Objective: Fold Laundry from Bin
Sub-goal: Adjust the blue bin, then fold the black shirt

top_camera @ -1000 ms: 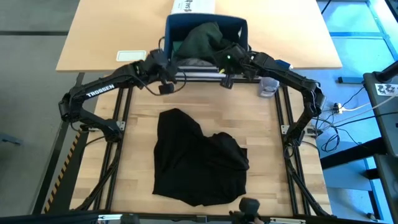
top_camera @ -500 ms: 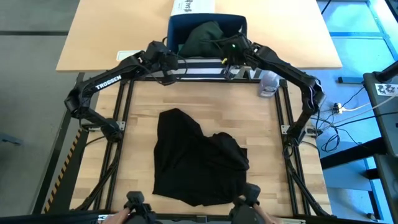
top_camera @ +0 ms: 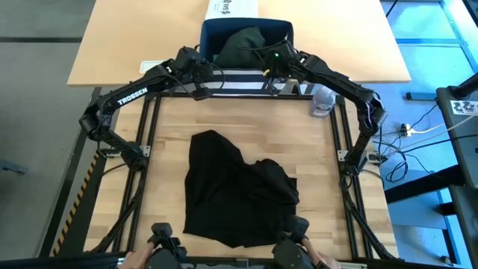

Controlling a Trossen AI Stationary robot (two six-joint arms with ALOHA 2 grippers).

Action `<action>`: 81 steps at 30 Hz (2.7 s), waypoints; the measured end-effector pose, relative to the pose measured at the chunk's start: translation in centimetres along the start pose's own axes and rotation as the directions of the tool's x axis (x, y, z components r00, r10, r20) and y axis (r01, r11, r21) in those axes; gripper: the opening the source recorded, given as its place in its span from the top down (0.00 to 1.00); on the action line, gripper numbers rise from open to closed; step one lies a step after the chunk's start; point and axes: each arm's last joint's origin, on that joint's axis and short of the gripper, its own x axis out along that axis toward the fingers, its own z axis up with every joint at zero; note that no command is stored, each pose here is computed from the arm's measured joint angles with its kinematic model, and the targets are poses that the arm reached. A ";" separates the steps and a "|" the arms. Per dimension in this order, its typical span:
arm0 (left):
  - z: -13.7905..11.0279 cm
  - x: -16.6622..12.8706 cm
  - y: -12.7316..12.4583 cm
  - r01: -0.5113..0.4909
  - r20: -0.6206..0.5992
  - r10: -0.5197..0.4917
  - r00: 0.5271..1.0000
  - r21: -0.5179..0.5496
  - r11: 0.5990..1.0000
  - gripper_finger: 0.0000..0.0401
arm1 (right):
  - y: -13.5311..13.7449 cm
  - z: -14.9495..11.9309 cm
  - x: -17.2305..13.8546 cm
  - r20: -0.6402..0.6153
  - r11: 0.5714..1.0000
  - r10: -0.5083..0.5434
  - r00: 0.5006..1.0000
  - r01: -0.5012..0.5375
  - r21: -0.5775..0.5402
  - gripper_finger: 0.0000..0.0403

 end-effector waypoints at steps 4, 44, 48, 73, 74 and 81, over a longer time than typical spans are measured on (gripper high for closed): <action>0.2 0.1 0.5 -0.039 0.028 0.039 0.999 -0.004 0.999 0.89 | -0.2 0.1 -0.1 -0.012 0.999 -0.042 0.999 0.042 0.009 0.97; 7.4 -23.8 -12.8 0.058 0.516 -0.072 0.854 0.043 0.997 0.42 | 14.3 0.7 -22.6 0.322 0.972 0.221 0.921 -0.236 0.007 0.43; 6.0 -25.6 -17.5 0.109 0.499 -0.163 0.851 0.137 0.985 0.42 | 18.8 -1.1 -24.3 0.292 0.969 0.247 0.924 -0.244 -0.047 0.44; -2.6 -26.1 -39.4 0.573 0.145 -0.611 0.778 0.232 0.786 0.42 | 35.8 -16.4 -25.0 0.216 0.802 0.584 0.782 -0.597 -0.005 0.45; -2.6 -25.9 -39.8 0.571 0.138 -0.606 0.783 0.224 0.790 0.42 | 35.8 -16.6 -24.7 0.206 0.808 0.576 0.791 -0.589 0.002 0.45; -2.2 -24.4 -40.3 0.555 0.114 -0.576 0.810 0.170 0.814 0.42 | 35.1 -17.3 -21.7 0.109 0.853 0.502 0.858 -0.512 0.098 0.45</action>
